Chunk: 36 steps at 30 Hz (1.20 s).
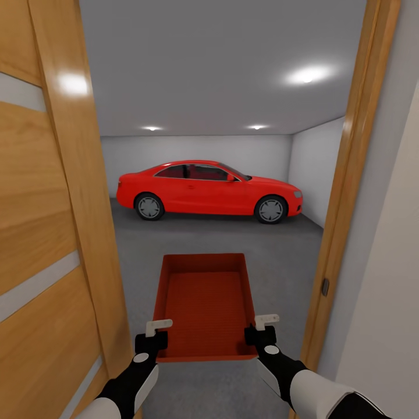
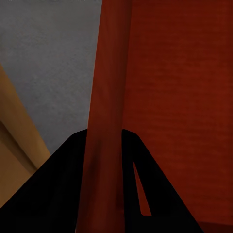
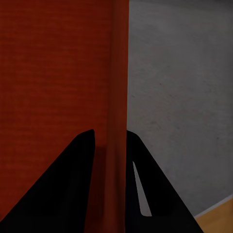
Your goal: Move the two storage containers from the living room to the garage. In the garage, place one container on the floor and stack the other container on top of it (either order is fine).
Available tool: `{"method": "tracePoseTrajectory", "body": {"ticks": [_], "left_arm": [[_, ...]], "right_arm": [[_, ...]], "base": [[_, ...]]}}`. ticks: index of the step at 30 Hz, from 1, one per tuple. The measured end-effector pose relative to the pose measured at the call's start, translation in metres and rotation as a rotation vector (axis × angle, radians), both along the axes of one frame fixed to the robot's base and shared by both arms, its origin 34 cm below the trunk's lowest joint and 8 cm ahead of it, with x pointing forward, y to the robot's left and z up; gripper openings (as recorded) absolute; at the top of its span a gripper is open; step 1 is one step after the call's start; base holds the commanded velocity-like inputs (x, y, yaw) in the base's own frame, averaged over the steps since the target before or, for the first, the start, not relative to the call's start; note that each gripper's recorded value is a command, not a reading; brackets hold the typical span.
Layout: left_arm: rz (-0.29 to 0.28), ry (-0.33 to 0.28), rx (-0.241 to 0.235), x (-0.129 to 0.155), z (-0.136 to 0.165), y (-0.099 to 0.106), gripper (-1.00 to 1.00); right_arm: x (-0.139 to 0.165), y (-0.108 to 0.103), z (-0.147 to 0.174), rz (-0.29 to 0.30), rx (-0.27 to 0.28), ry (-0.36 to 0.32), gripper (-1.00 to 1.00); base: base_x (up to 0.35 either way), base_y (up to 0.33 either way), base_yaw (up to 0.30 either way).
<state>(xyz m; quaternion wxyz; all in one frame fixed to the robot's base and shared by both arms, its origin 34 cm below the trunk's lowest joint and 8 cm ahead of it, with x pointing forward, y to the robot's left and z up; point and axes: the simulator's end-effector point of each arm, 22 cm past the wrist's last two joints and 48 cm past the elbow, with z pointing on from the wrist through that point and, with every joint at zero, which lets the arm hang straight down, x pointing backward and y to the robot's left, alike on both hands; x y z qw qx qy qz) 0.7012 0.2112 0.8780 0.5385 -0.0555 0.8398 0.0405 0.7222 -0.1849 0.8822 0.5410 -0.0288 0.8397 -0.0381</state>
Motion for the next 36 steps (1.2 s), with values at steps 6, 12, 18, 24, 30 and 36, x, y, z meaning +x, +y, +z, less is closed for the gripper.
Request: {"method": "tracePoseTrajectory", "body": {"ticks": [6, 12, 18, 24, 30, 36], "left_arm": [[0.000, 0.001, 0.002, -0.0001, 0.0000, -0.0001, -1.00], [0.002, 0.007, -0.003, -0.0018, -0.0025, 0.0000, -1.00], [-0.004, 0.002, 0.004, -0.0001, -0.0010, 0.0016, -1.00], [-0.001, 0.010, -0.004, -0.0022, -0.0049, 0.0029, -1.00], [-0.002, 0.011, -0.002, -0.0026, -0.0053, 0.0023, -1.00], [0.001, 0.013, -0.006, -0.0030, -0.0060, 0.0018, -1.00]], "right_arm": [[-0.0002, -0.0001, -0.0002, 0.000, 0.000, 0.001, -1.00], [-0.0011, 0.0000, -0.0012, 0.002, -0.004, 0.007, -1.00], [-0.0021, 0.0012, -0.0019, -0.003, 0.001, -0.002, -1.00], [-0.0044, 0.0027, -0.0047, -0.005, -0.004, 0.005, -1.00], [-0.0047, 0.0019, -0.0053, -0.004, -0.006, 0.006, -1.00], [-0.0049, 0.0016, -0.0057, -0.004, -0.007, 0.008, -1.00]], "base": [[0.017, 0.000, 0.000], [0.222, 0.000, 0.000], [0.000, 0.000, 0.000], [0.000, 0.000, 0.000], [0.000, 0.000, 0.000], [0.000, -0.066, 0.000]]}}
